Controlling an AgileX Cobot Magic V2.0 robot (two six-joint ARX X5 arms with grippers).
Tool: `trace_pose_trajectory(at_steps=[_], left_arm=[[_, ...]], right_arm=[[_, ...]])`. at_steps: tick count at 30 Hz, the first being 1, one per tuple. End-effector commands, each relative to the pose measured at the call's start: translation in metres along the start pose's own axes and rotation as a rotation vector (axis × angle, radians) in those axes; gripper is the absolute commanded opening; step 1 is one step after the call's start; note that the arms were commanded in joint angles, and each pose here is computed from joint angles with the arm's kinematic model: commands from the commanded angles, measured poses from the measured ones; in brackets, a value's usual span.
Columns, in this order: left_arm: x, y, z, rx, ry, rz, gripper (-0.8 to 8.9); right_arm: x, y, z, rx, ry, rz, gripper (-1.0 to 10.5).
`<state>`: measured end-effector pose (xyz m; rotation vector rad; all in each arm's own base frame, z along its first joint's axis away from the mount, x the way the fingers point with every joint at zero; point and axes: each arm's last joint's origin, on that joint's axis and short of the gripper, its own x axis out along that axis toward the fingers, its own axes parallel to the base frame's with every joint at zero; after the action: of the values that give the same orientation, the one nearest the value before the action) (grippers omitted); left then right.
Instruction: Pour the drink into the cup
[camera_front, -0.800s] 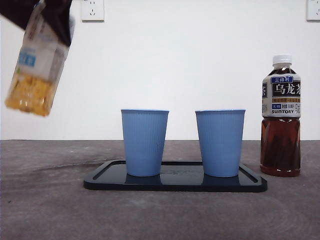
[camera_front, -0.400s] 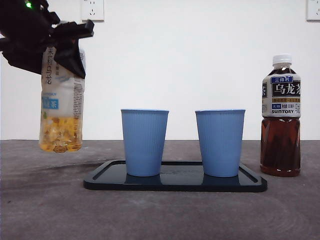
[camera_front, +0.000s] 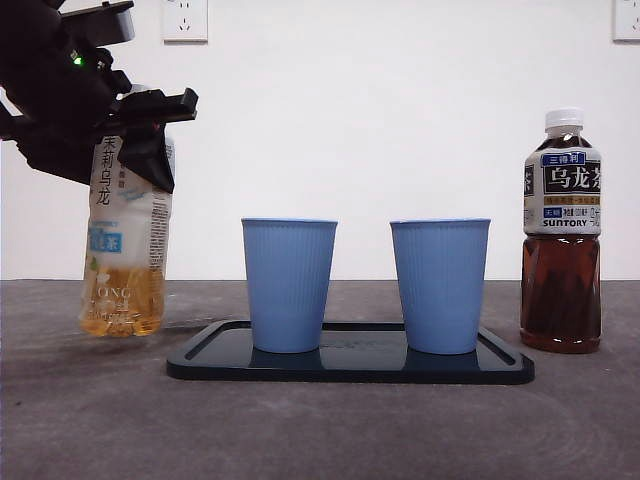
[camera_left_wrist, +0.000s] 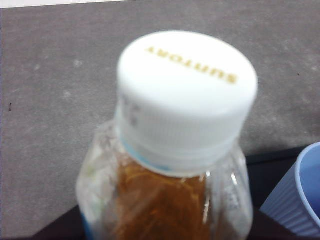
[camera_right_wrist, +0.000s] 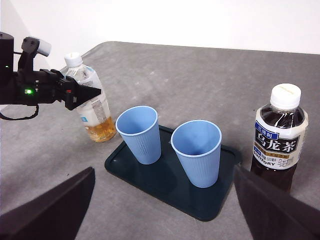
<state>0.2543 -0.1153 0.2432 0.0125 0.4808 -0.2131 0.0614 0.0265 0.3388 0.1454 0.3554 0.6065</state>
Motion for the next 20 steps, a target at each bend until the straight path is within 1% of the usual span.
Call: trace_pose_trajectory(at_steps=[1,11,16,20], left_arm=[[-0.0005,-0.0022,0.0090,-0.011,-0.053,-0.007,1.13],[0.0021,-0.0020,0.0046,-0.007,-0.016,-0.001,1.40],[0.0038,-0.0022,0.0041,-0.005,-0.016,-0.001,2.49],[0.0038,-0.0022,0.0040,-0.005,-0.015,-0.001,2.59]], right_arm=[[-0.0019,0.0017,0.0045,-0.020,-0.018,0.007,4.4],[-0.0019,0.0015,0.0046,-0.019,-0.019,0.000,4.4],[-0.0019,0.0015,0.0046,-0.017,-0.019,0.001,4.4],[-0.0019,0.0015,0.0045,-0.017,-0.018,0.001,4.4]])
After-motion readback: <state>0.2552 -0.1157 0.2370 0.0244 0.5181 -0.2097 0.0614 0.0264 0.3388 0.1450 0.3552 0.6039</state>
